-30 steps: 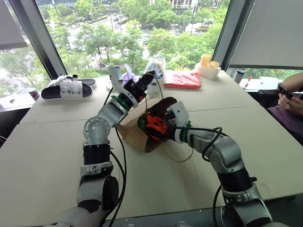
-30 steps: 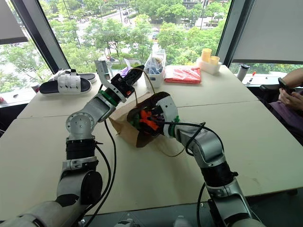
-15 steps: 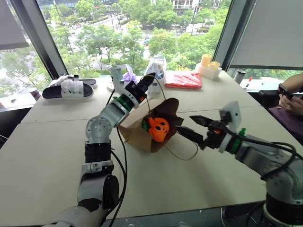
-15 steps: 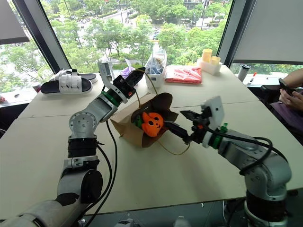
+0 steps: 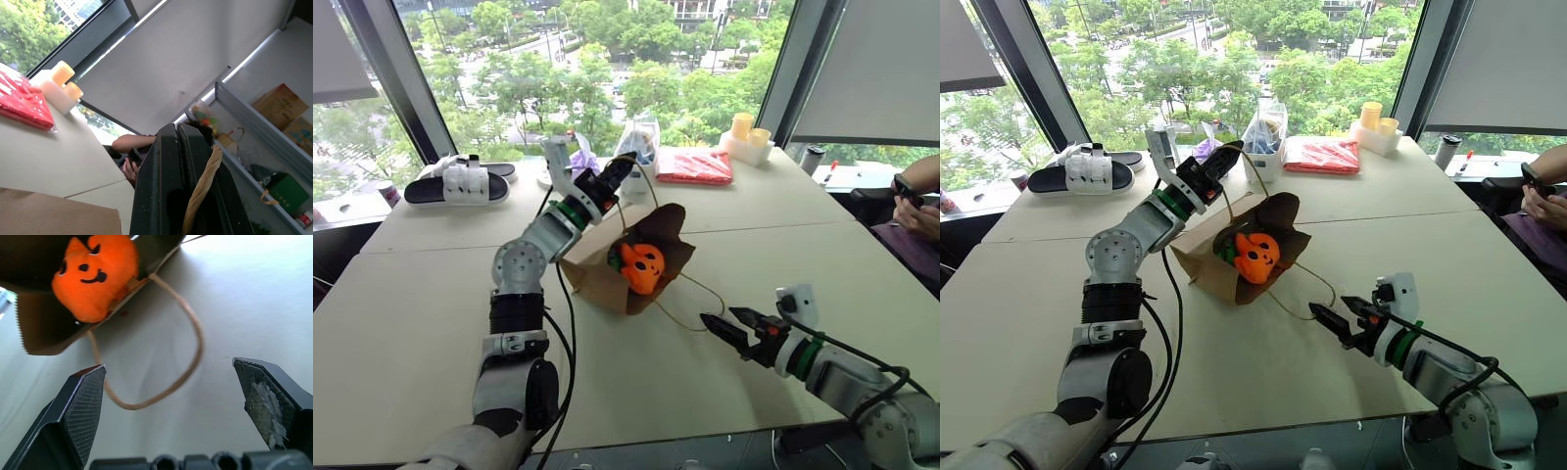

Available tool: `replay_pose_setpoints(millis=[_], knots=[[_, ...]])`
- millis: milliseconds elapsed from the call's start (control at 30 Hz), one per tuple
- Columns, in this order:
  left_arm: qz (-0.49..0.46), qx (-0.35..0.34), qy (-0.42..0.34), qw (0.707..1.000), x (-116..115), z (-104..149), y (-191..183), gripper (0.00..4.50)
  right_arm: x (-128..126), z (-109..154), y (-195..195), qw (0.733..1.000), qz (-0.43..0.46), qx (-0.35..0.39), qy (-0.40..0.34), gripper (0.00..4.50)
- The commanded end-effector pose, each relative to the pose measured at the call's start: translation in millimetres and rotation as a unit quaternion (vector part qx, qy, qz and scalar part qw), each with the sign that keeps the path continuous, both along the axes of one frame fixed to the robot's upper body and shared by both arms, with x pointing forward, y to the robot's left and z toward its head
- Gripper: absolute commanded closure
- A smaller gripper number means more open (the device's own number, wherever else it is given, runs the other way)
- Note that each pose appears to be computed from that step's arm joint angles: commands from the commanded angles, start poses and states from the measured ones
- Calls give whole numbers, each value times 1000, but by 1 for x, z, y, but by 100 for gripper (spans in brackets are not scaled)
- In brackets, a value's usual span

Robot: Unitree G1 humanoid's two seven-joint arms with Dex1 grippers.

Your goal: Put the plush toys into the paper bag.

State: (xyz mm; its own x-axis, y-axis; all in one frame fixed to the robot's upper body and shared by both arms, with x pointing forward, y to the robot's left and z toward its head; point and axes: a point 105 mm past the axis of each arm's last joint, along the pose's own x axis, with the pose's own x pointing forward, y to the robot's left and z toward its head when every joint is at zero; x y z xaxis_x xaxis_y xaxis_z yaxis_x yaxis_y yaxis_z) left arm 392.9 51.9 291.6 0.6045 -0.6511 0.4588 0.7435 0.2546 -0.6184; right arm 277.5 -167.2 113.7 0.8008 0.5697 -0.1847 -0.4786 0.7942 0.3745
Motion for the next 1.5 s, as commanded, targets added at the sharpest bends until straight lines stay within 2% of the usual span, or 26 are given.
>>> replay_pose_setpoints(millis=[33,100,267,367,600,700,900,1033,1200,1367,1467,1500], knots=[[5,5,-42,999,-7,21,2,450,3,-8,0,999,-27,33,3,75],[6,7,-42,999,-7,21,2,450,3,0,4,998,-24,60,-10,168],[8,11,-44,999,-7,21,4,450,-1,10,8,996,-12,82,-18,435],[8,18,-49,999,-8,22,6,450,-5,29,9,994,8,100,-37,443],[5,49,-92,995,-9,32,14,450,-21,121,14,962,97,200,-158,443],[24,64,-92,993,2,27,22,450,-17,144,16,952,105,229,-175,443],[29,78,-98,992,12,22,21,450,-7,160,17,948,104,245,-177,443],[20,112,-80,990,16,3,15,450,2,164,15,946,97,253,-178,443],[33,98,-77,992,21,6,18,450,3,173,20,939,103,266,-193,443],[26,76,-79,994,20,15,20,218,2,181,22,933,111,277,-203,211],[24,88,-70,993,22,8,25,62,5,176,27,937,110,266,-197,55],[25,97,-70,993,22,4,30,26,5,174,27,938,109,265,-196,14]])
